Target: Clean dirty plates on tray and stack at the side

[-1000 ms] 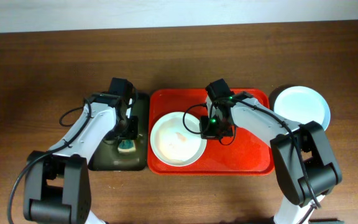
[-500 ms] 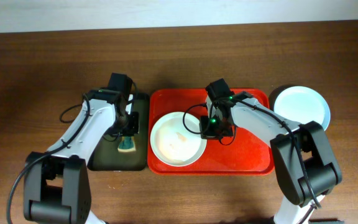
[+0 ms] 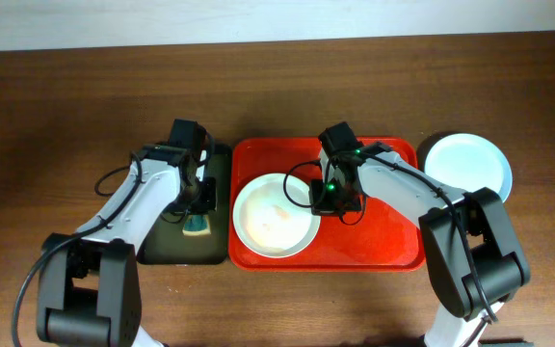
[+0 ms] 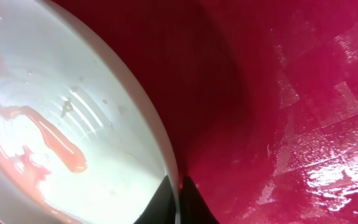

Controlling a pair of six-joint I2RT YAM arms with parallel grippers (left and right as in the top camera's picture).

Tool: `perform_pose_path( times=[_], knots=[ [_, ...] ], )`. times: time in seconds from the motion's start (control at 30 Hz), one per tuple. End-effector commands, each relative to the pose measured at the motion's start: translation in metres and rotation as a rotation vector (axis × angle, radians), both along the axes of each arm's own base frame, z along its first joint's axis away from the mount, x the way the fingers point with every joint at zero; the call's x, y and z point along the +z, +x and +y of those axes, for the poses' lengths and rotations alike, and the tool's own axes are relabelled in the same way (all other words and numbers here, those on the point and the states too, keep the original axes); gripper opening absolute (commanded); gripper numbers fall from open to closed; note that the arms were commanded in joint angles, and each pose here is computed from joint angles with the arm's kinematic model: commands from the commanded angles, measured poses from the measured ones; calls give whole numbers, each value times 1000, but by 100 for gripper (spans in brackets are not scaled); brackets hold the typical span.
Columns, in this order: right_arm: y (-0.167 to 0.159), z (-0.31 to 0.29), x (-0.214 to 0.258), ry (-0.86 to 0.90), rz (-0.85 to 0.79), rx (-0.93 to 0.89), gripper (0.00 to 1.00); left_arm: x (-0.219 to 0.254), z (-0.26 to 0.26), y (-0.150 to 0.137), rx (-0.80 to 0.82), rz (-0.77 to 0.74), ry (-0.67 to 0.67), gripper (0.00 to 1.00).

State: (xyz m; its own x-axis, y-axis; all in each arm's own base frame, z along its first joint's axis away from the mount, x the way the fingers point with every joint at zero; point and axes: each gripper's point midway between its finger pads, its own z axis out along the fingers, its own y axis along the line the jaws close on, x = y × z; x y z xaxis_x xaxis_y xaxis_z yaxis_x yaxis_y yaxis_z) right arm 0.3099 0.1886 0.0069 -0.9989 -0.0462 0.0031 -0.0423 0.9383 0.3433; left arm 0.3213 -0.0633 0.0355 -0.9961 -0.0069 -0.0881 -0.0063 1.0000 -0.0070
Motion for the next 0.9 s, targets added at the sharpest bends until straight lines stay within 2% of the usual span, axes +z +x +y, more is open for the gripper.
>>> perform_pose_path(
  times=[0.0,0.23,0.33,0.43,0.57,0.63,0.67,0.7,0.77,0.87],
  knots=[
    [-5,3,0,-2,3,8,5,-10,1,-6,23,10,-3,23],
    [-5,3,0,-2,2,7,5,-20,9,-9,41,2,25,24],
    [-5,3,0,-2,2,8,5,-20,14,-8,63,6,13,22],
    [-5,3,0,-2,2,8,5,-21,7,-10,60,15,-31,14],
    [-5,3,0,-2,2,7,5,-31,7,-16,60,23,-33,15],
    [-5,3,0,-2,3,7,10,-40,8,-21,61,21,-34,16],
    [-5,3,0,-2,2,8,11,-40,8,-21,61,20,-34,14],
    [-5,3,0,-2,2,7,10,-38,8,-20,60,16,-37,0],
    [-5,3,0,-1,3,7,4,-25,4,-11,58,6,-52,0],
    [-7,9,2,30,16,12,4,22,0,11,56,-79,-69,0]
  ],
)
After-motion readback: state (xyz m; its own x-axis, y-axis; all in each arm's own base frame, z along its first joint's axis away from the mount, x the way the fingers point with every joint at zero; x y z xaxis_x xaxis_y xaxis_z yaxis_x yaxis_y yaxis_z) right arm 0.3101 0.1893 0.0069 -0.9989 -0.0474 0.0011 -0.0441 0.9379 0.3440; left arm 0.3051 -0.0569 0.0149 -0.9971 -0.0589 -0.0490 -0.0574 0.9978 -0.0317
